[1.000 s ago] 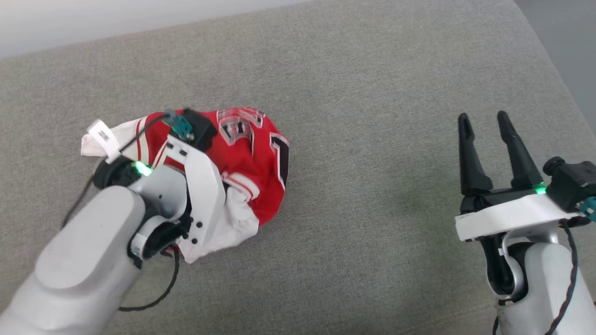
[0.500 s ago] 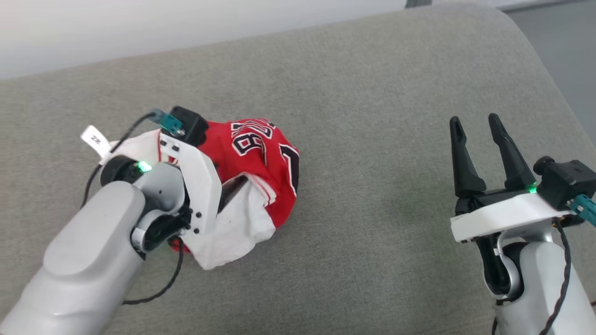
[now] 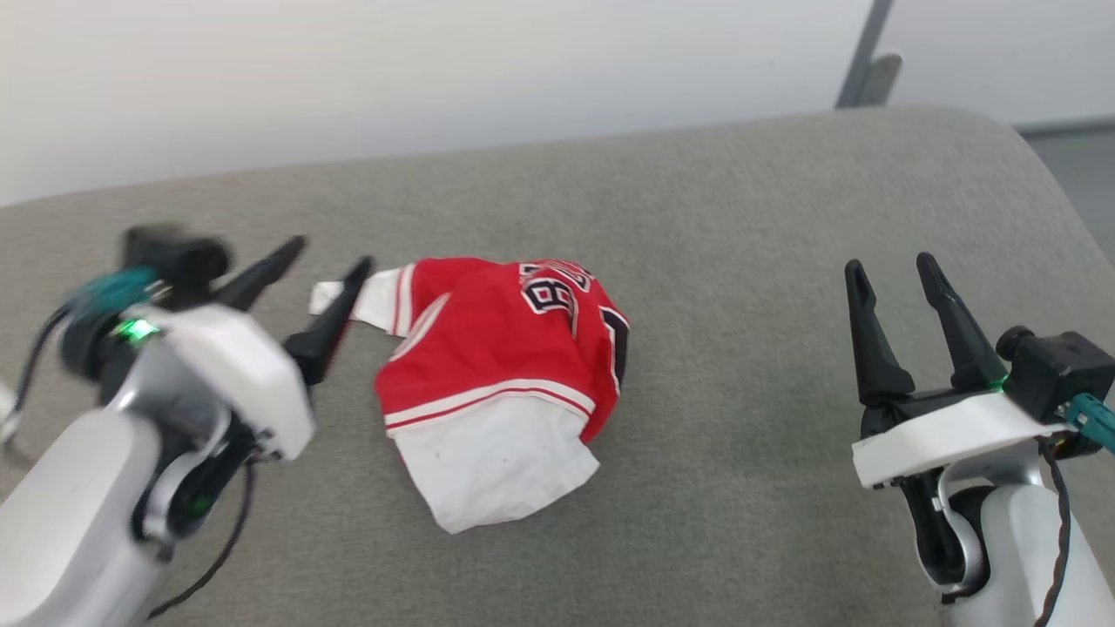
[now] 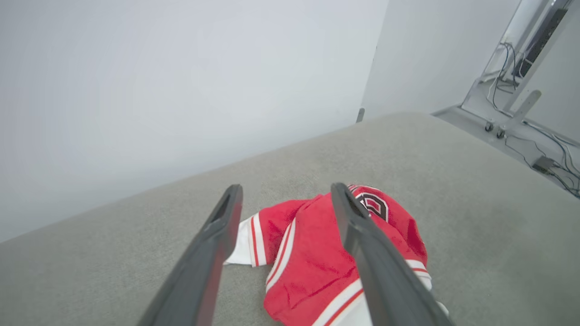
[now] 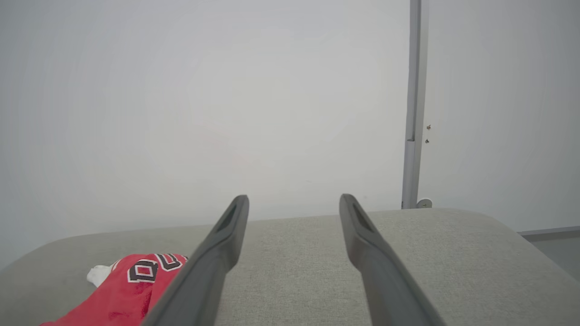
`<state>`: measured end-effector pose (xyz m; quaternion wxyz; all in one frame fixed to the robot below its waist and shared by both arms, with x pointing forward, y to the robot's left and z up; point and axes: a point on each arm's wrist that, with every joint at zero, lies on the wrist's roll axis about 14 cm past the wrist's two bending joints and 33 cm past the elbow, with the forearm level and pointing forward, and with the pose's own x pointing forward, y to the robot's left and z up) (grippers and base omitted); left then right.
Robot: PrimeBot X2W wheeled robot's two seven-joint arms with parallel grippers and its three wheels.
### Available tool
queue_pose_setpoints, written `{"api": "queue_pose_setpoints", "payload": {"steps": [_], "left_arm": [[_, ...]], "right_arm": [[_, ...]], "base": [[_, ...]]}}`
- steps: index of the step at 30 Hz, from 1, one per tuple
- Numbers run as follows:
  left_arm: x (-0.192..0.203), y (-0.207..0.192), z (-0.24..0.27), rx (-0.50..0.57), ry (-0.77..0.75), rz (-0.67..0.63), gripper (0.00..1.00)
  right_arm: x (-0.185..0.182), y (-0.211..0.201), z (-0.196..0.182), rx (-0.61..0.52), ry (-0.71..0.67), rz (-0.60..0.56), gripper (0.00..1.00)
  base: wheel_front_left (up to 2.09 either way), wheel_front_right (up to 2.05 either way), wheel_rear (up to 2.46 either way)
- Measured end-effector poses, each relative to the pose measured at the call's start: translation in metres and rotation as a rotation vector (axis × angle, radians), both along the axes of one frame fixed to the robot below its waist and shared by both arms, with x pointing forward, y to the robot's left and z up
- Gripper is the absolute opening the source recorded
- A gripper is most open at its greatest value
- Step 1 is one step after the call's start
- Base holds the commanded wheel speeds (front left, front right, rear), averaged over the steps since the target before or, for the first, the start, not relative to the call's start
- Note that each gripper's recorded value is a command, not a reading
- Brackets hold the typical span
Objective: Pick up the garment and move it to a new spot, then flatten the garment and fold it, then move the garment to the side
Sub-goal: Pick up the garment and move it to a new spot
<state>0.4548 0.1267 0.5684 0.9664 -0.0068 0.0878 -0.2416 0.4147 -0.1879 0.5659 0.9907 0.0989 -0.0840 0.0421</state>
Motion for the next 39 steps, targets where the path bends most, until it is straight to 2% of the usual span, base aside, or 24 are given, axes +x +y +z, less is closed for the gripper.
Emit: {"api": "queue_pose_setpoints", "payload": {"steps": [12, 20, 30, 39], "left_arm": [[-0.062, 0.093, 0.012, -0.087, -0.22, 0.304, 1.0], [-0.104, 0.136, -0.009, -0.085, -0.227, 0.452, 1.0], [-0.137, 0.161, -0.03, -0.13, -0.196, 0.561, 1.0], [-0.148, 0.166, -0.032, -0.147, -0.222, 0.585, 1.0]], "right_arm": [[-0.009, 0.018, 0.001, -0.001, -0.002, 0.055, 1.0], [-0.013, 0.022, -0.002, -0.003, 0.006, 0.066, 1.0], [-0.013, 0.025, -0.004, -0.01, 0.01, 0.072, 1.0], [-0.015, 0.026, -0.006, -0.01, 0.016, 0.071, 1.0]], "base": [[0.0, 0.0, 0.0], [0.0, 0.0, 0.0], [0.0, 0.0, 0.0], [0.0, 0.0, 0.0]]}}
